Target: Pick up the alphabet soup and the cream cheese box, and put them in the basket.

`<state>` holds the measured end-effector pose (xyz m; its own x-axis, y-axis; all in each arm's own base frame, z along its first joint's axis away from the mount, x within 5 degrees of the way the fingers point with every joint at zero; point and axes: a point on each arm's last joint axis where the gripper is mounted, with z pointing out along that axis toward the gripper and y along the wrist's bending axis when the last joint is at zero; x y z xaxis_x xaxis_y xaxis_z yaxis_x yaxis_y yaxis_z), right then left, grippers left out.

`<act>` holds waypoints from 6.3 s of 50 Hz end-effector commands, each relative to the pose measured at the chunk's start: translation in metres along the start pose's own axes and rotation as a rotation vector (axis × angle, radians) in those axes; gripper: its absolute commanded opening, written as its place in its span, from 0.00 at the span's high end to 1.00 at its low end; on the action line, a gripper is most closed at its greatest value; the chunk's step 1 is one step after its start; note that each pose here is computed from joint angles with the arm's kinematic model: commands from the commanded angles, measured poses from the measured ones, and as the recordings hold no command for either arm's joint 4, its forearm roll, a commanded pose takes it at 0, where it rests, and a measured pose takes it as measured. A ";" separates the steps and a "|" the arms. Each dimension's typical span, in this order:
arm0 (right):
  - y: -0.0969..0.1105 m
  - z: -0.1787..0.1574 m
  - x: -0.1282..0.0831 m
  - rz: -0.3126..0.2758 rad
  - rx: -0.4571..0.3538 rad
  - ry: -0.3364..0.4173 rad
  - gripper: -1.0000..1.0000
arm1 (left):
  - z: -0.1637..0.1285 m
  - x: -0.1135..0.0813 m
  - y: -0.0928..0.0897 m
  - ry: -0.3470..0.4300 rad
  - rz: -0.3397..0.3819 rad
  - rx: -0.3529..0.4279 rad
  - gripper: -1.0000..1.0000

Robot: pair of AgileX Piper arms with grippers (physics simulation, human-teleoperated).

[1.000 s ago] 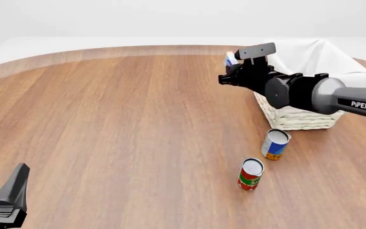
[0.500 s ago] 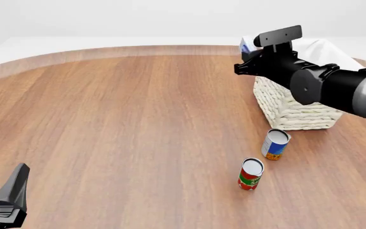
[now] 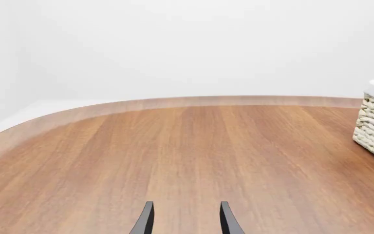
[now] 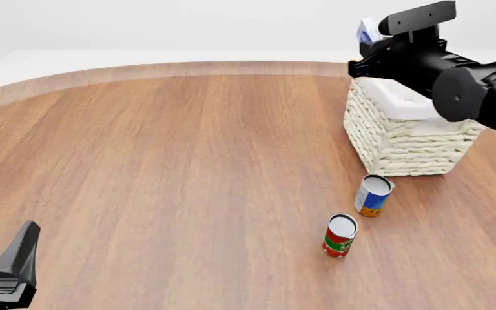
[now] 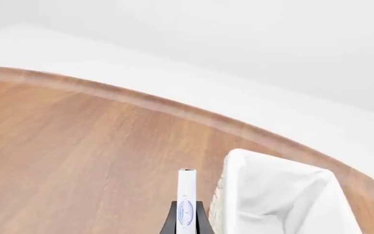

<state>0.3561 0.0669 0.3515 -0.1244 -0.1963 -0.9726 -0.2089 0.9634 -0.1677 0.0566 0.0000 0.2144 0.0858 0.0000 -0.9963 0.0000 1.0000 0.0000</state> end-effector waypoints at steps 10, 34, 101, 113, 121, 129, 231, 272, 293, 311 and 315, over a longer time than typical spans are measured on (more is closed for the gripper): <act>-0.044 -0.002 -0.027 -0.031 0.111 -0.018 1.00 | 0.000 0.000 0.000 0.000 0.000 0.000 0.00; -0.098 0.034 -0.014 0.007 0.219 0.067 1.00 | 0.000 0.000 0.000 0.000 0.000 0.000 0.00; -0.151 0.093 0.032 0.051 0.247 0.360 1.00 | 0.000 0.000 0.000 0.000 0.000 0.000 0.00; -0.151 0.100 0.037 0.060 0.236 0.401 1.00 | 0.000 0.000 0.000 0.000 0.000 0.000 0.00; -0.149 0.105 0.040 0.060 0.224 0.426 1.00 | 0.000 0.000 0.000 0.000 0.000 0.000 0.00; -0.148 0.112 0.045 0.061 0.209 0.463 1.00 | 0.000 0.000 0.000 0.000 0.000 0.000 0.00; -0.150 0.108 0.041 0.184 0.246 0.432 0.00 | 0.000 0.000 0.000 0.000 0.000 0.000 0.00; -0.092 0.086 0.004 0.029 0.161 0.204 0.00 | 0.000 0.000 0.000 0.000 0.000 0.000 0.00; -0.029 0.078 -0.008 -0.123 0.031 0.130 0.00 | 0.000 0.000 0.000 0.000 0.000 0.000 0.00; 0.017 0.032 0.026 -0.193 -0.055 0.090 0.00 | 0.000 0.000 0.000 0.000 0.000 0.000 0.00; 0.023 -0.005 0.039 -0.185 -0.064 0.067 0.00 | 0.000 0.000 0.000 0.000 0.000 0.000 0.00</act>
<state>0.4043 0.0758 0.3369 -0.1811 -0.3766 -0.9085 -0.2605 0.9091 -0.3250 0.0566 0.0000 0.2144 0.0858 0.0000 -0.9963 0.0000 1.0000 0.0000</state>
